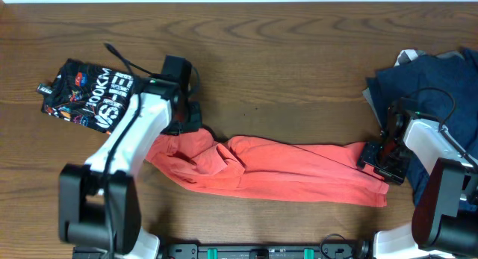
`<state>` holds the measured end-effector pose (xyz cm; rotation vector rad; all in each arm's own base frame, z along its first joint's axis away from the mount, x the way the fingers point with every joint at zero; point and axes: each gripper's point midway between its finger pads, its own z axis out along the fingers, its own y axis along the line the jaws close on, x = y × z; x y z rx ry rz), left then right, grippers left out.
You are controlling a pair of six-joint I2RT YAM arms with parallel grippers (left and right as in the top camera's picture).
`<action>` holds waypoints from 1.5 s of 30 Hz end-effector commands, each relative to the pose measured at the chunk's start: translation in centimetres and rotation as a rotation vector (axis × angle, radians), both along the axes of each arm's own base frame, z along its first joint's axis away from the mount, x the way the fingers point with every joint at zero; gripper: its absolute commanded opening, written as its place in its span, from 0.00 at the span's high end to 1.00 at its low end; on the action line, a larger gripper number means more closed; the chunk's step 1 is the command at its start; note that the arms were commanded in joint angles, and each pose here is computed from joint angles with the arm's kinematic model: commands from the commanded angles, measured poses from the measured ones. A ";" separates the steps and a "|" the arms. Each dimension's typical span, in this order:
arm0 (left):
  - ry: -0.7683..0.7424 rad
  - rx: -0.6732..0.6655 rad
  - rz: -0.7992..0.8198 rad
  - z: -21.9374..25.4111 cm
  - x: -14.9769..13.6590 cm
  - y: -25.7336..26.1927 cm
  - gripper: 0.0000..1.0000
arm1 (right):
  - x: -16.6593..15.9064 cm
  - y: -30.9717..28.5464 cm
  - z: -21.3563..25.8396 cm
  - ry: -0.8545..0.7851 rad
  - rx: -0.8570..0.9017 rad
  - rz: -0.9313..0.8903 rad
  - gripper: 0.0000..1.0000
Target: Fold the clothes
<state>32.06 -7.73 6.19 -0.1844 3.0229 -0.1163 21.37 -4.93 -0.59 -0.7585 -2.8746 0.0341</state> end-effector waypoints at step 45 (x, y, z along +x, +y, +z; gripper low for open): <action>-0.142 -0.152 0.527 0.3 4.6 14.1 0.40 | -0.4 0.1 -2.6 0.015 0.010 0.001 0.31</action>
